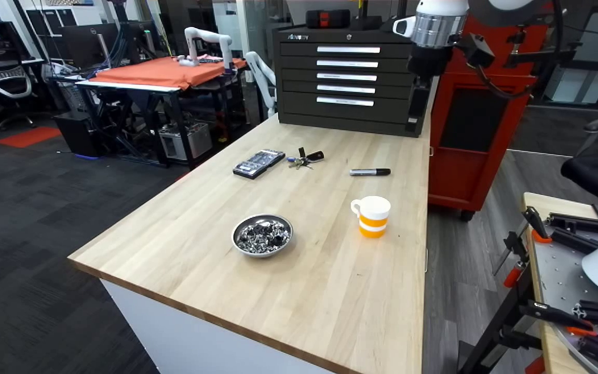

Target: Pick up the pen from the table and put it in the cup.

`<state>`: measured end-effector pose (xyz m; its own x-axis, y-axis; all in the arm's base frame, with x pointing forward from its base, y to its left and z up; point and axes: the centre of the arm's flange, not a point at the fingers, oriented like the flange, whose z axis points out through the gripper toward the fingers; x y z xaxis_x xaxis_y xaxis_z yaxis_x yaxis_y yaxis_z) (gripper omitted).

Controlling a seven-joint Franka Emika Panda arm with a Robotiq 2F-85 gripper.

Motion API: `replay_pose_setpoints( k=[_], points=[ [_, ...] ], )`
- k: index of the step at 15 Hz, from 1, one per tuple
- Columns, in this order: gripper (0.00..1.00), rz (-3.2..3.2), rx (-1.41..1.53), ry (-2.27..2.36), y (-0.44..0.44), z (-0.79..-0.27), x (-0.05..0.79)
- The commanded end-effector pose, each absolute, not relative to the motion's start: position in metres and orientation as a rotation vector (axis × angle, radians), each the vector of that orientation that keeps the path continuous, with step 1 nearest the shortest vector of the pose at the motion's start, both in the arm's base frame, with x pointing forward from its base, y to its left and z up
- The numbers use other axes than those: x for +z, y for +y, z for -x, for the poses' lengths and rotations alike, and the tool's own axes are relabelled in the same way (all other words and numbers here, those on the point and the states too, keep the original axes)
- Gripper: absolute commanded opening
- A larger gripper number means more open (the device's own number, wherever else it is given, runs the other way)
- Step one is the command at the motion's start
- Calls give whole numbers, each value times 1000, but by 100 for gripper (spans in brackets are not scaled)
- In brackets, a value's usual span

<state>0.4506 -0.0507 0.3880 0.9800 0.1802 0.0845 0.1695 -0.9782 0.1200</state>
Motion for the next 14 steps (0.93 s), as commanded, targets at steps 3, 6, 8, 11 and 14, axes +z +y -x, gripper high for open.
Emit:
replay_pose_setpoints(
  k=[3, 6, 8, 11, 14],
  points=[
    [100, -3002, 169, 418, -107, -464, 367],
    [100, -2984, 128, 528, -126, -473, 354],
    [100, -2965, 95, 602, -136, -483, 347],
    [100, -2964, 71, 595, -129, -474, 347],
    [100, -2964, 55, 604, -129, -477, 341]
  ],
)
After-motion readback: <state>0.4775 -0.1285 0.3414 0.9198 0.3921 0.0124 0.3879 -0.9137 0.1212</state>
